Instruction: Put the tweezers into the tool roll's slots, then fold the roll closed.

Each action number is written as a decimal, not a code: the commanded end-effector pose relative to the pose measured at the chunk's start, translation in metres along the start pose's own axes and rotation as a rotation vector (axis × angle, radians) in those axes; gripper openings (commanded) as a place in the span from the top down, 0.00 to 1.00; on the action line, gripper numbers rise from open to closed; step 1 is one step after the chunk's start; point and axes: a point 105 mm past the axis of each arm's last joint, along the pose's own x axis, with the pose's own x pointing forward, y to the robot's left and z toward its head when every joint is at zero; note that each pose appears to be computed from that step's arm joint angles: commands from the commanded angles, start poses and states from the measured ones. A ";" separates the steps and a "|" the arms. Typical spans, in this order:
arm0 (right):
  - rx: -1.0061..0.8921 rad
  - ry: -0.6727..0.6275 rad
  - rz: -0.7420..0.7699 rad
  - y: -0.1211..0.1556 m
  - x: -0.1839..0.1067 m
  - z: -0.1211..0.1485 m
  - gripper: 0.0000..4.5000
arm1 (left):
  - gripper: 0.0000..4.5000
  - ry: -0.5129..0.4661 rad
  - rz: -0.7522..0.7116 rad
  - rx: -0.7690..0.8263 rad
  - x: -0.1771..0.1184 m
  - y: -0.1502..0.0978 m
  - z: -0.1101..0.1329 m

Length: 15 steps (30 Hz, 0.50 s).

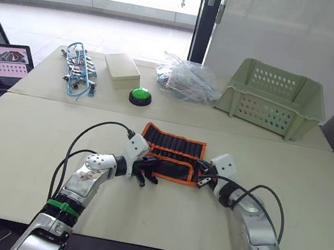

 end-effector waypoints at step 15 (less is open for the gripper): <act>0.522 0.222 0.033 -0.044 -0.025 0.027 0.94 | 1.00 -0.005 -0.148 0.143 -0.060 -0.015 0.053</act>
